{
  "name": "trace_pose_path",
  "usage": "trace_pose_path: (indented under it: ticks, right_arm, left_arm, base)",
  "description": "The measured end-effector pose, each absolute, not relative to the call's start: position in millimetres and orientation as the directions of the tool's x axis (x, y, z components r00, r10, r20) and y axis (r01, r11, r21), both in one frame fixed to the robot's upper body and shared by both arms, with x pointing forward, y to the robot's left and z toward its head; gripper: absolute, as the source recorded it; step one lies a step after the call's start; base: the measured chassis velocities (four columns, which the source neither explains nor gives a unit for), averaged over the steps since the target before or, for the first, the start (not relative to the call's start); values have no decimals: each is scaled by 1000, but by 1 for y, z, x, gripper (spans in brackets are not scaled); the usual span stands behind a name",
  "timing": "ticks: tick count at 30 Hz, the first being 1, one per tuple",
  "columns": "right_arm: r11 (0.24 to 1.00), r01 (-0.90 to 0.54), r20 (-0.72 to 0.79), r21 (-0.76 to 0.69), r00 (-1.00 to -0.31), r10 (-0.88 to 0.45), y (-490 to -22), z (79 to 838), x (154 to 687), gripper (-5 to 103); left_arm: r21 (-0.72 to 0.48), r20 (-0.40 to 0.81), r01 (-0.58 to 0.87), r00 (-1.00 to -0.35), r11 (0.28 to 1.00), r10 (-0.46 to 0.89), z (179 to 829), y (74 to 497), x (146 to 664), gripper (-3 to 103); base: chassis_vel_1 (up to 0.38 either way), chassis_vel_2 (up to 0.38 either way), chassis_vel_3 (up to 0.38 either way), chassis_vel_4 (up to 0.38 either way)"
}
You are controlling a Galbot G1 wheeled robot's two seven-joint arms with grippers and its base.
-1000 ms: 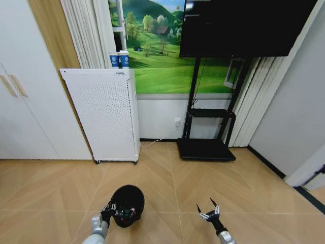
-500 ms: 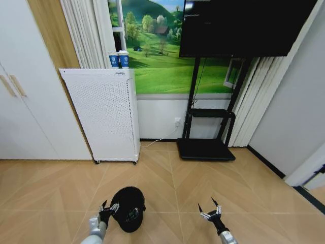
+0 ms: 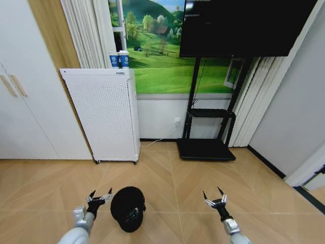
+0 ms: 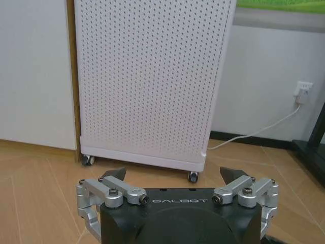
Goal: Pick up the trash bin and place the garbage on the floor into it.
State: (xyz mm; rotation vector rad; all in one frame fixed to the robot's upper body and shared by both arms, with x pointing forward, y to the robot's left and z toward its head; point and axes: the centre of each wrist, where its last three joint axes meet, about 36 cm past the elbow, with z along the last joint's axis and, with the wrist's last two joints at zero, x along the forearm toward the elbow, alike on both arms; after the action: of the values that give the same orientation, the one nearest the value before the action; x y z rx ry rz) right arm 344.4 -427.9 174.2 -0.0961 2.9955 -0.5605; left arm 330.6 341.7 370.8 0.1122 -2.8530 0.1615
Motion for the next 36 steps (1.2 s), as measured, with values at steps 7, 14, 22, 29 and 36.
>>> trace_pose_path:
  ticks: [7, 14, 22, 29, 36]
  right_arm:
    - [934, -5, -99, -358, -994, -43, -444, 186, 352, 100]
    - [943, 23, -145, -332, -989, -27, -455, 209, 365, 100]
    - [941, 18, -183, -338, -982, -47, -467, 234, 378, 100]
    - [938, 14, -174, -346, -984, -49, -472, 233, 381, 100]
    - [935, 14, -165, -354, -985, -48, -475, 230, 379, 100]
  left_arm:
    - [-92, 253, -126, -962, 988, -100, 389, 352, 333, 100]
    - [-86, 226, -137, -967, 987, -114, 405, 361, 338, 100]
    - [-88, 196, -128, -974, 988, -109, 420, 364, 347, 100]
    - [-97, 205, -133, -972, 986, -111, 415, 362, 345, 100]
    - [-101, 215, -138, -970, 985, -113, 408, 360, 341, 100]
  base:
    - [0, 0, 0, 0]
    - [0, 0, 0, 0]
    - [0, 0, 0, 0]
    - [0, 0, 0, 0]
    - [0, 0, 0, 0]
